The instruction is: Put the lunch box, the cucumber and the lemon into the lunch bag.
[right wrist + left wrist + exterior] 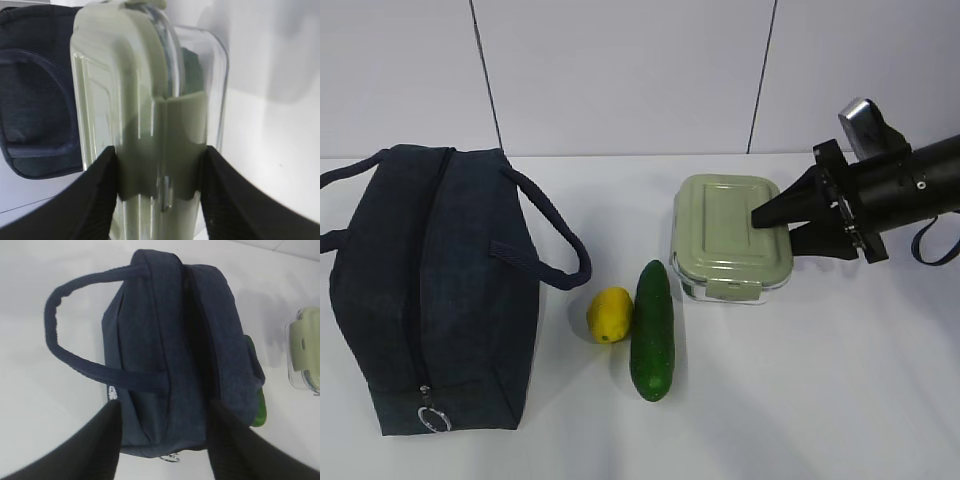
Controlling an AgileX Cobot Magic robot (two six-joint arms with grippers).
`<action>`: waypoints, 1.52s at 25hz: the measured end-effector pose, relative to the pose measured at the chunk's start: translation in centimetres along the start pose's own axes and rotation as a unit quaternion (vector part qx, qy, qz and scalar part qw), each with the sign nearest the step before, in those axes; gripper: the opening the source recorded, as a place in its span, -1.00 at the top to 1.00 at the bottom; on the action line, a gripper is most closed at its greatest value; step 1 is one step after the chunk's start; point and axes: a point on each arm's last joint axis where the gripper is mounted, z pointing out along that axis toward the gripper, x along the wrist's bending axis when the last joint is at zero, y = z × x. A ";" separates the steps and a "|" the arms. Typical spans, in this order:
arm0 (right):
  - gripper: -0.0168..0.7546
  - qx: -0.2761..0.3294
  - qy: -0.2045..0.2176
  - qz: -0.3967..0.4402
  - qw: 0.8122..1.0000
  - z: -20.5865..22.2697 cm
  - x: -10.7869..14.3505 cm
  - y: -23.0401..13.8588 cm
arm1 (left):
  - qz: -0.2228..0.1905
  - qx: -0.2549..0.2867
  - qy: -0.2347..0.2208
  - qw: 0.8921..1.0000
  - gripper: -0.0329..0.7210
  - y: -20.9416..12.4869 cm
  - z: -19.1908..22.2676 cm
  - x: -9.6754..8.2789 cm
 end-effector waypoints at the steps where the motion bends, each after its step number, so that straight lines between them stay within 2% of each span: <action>1: 0.05 -0.003 0.000 -0.001 1.000 -0.1 0.2 0.2 | -0.003 0.011 -0.008 1.000 -0.13 0.1 0.7 -0.1; 6: 0.05 -0.015 0.003 -0.003 1.000 -0.7 1.3 0.9 | -0.012 0.054 -0.058 0.997 -0.13 0.8 4.2 -0.5; 10: 0.05 -0.018 0.005 -0.002 1.000 -0.8 1.7 1.1 | -0.015 0.085 -0.071 0.994 -0.13 1.0 6.6 -0.3; 15: 0.05 -0.012 0.011 -0.009 1.000 -0.2 2.5 1.0 | -0.011 0.100 -0.067 0.993 -0.13 1.2 8.6 0.3; 24: 0.05 0.014 0.022 -0.022 0.999 1.7 3.9 0.2 | -0.006 0.075 -0.056 0.996 -0.13 4.2 9.6 0.9; 30: 0.05 0.007 0.030 -0.023 0.999 1.6 4.6 0.2 | 0.007 0.112 -0.050 0.992 -0.13 4.6 11.1 1.3; 38: 0.05 0.001 0.033 -0.024 0.999 1.2 5.1 0.2 | 0.012 0.129 -0.042 0.991 -0.13 4.4 11.8 1.7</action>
